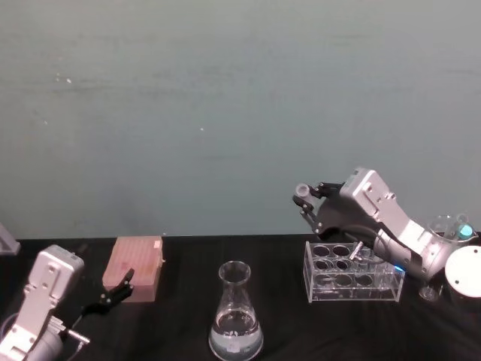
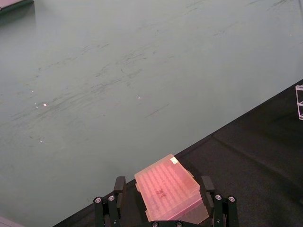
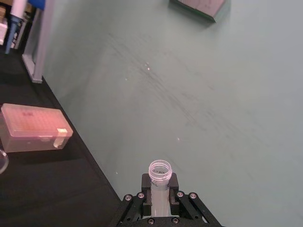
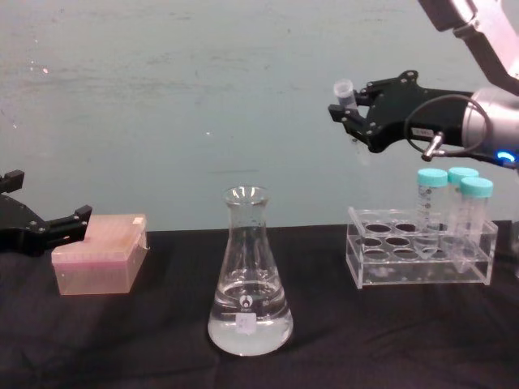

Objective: Pour the liquid from the test tube into the beaker using one hand.

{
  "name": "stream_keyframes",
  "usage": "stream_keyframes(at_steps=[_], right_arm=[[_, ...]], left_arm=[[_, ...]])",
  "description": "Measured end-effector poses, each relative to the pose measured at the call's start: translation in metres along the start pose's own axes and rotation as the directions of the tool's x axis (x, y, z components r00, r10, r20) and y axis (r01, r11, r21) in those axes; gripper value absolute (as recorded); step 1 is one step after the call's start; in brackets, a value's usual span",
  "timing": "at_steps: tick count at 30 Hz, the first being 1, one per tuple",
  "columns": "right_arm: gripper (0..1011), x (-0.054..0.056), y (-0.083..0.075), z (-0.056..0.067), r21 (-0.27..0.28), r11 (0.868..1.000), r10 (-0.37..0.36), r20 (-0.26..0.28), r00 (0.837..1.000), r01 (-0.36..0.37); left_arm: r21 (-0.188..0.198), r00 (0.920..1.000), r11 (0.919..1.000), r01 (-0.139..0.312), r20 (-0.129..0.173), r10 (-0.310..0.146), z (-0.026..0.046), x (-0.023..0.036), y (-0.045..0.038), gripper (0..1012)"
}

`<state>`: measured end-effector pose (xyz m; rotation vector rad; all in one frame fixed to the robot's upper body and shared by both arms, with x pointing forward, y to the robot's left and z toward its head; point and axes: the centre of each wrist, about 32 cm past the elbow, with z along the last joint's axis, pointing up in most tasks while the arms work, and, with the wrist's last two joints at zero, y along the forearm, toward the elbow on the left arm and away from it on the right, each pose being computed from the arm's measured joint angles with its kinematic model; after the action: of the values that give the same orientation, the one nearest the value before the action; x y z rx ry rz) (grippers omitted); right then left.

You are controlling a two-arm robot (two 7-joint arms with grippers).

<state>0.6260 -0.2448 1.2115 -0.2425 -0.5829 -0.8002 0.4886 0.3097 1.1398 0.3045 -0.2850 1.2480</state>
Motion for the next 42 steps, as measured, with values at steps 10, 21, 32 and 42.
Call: stream_keyframes(at_steps=[10, 21, 32, 42], right_arm=[[203, -0.009, 0.006, 0.011, 0.038, 0.998, 0.047, 0.067, 0.997, -0.050], [202, -0.021, 0.011, 0.019, 0.063, 0.992, 0.100, 0.121, 0.988, -0.108], [203, -0.031, 0.014, 0.020, 0.070, 0.987, 0.130, 0.179, 0.975, -0.144], [203, -0.038, 0.017, 0.018, 0.067, 0.985, 0.133, 0.276, 0.952, -0.157]], left_arm=[[0.000, 1.0000, 1.0000, 0.000, 0.000, 0.000, 0.0000, 0.0000, 0.0000, 1000], [0.000, 1.0000, 1.0000, 0.000, 0.000, 0.000, 0.0000, 0.0000, 0.0000, 1000], [0.000, 1.0000, 1.0000, 0.000, 0.000, 0.000, 0.0000, 0.0000, 0.0000, 1000], [0.000, 1.0000, 1.0000, 0.000, 0.000, 0.000, 0.0000, 0.0000, 0.0000, 1000]])
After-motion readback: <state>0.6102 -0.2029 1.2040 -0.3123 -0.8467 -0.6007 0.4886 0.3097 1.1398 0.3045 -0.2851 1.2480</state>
